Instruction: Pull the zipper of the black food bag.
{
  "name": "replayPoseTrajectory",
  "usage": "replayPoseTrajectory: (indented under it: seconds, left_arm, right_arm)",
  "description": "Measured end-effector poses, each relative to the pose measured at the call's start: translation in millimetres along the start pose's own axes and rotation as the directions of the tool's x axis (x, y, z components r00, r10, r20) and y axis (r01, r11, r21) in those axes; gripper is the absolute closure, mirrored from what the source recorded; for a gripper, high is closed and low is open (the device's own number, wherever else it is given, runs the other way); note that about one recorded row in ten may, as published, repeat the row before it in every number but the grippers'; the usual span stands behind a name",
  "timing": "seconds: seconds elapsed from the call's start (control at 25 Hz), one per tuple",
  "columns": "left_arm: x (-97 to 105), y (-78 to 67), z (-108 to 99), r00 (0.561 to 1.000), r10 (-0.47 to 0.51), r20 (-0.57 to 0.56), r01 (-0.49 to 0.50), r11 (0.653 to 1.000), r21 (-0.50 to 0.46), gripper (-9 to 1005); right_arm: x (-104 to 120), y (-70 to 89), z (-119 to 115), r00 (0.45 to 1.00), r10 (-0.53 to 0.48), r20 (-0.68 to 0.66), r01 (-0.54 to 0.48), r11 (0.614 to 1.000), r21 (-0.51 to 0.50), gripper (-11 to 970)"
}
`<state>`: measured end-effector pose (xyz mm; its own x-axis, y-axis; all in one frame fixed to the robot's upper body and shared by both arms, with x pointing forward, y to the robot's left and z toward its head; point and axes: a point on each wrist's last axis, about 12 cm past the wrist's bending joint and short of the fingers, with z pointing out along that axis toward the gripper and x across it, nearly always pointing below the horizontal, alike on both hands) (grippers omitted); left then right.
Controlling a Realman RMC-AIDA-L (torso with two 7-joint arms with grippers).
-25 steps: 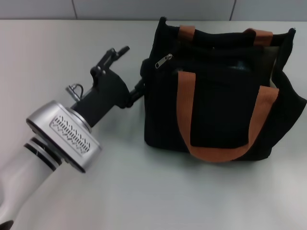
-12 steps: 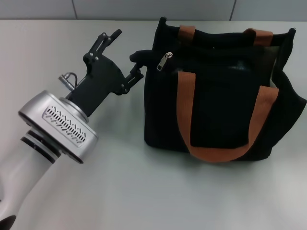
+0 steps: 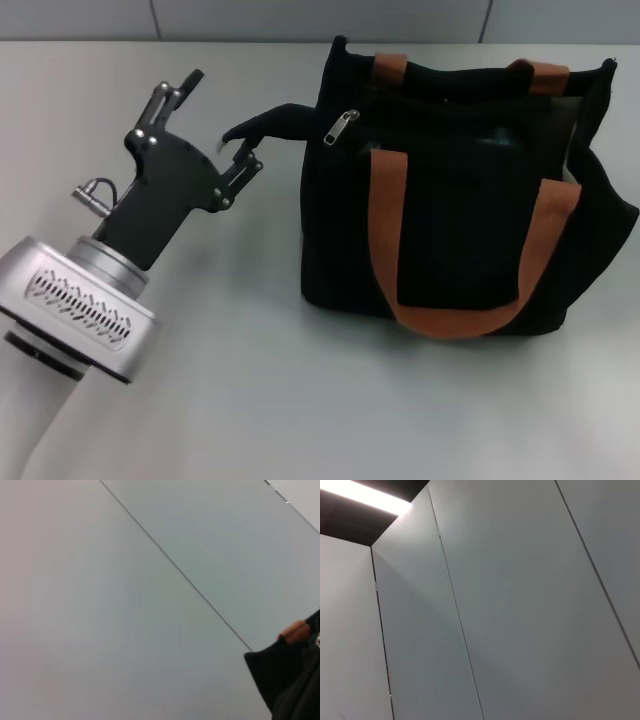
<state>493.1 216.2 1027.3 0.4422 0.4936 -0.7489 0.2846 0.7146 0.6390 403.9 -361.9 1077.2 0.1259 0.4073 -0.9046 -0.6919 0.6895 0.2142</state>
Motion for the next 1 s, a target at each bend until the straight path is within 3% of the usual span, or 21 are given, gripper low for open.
replayPoseTrajectory:
  seconds: [1.0]
  left_arm:
    - [-1.7, -3.3, 6.4, 0.999, 0.032, 0.009, -0.033, 0.999, 0.032, 290]
  right_arm:
    - [-0.5, 0.4, -1.1, 1.0, 0.01, 0.001, -0.01, 1.0, 0.0, 267]
